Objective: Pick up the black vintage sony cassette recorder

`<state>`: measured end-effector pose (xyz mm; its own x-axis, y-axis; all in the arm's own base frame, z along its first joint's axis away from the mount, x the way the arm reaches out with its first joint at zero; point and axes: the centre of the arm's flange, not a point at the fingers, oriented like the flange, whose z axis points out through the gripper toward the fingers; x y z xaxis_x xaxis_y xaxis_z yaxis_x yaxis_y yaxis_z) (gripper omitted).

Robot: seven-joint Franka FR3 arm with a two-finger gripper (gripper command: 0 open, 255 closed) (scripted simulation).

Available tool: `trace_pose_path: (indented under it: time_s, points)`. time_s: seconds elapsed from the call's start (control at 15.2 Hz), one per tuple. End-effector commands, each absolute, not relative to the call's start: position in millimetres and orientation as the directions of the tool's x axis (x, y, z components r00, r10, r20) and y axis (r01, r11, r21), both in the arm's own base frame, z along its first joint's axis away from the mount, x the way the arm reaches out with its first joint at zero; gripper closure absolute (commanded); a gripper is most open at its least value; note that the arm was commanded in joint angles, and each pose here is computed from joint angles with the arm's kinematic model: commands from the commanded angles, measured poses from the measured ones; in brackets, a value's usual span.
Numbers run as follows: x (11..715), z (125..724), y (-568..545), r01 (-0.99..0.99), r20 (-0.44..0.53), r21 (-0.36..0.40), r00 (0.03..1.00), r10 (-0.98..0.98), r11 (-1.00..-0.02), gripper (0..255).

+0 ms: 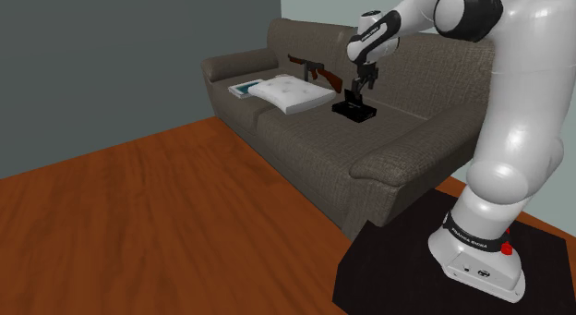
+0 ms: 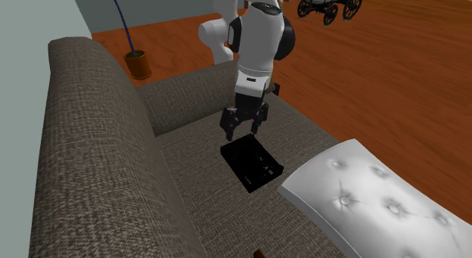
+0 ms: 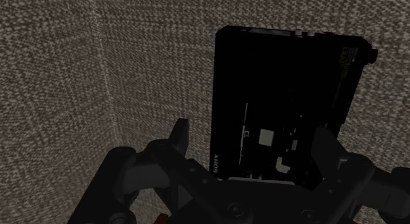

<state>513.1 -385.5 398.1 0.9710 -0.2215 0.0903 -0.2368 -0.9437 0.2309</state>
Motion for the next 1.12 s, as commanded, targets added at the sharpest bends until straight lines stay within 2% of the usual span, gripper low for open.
trace_pose_path:
  time_s: [0.0, 0.59, 0.66, 1.06]
  points:
    - [522.0, 395.4, -402.4, -0.248, 0.1, 0.239, 0.968, -0.23, -0.939, 0]
    - [522.0, 355.4, -402.4, -0.248, 0.1, 0.239, 0.968, -0.23, -0.939, 0]
    - [521.2, 355.4, -401.9, -0.248, 0.1, 0.239, 0.968, -0.23, -0.939, 255]
    - [521.3, 355.3, -401.9, -0.248, 0.1, 0.239, 0.968, -0.23, -0.939, 255]
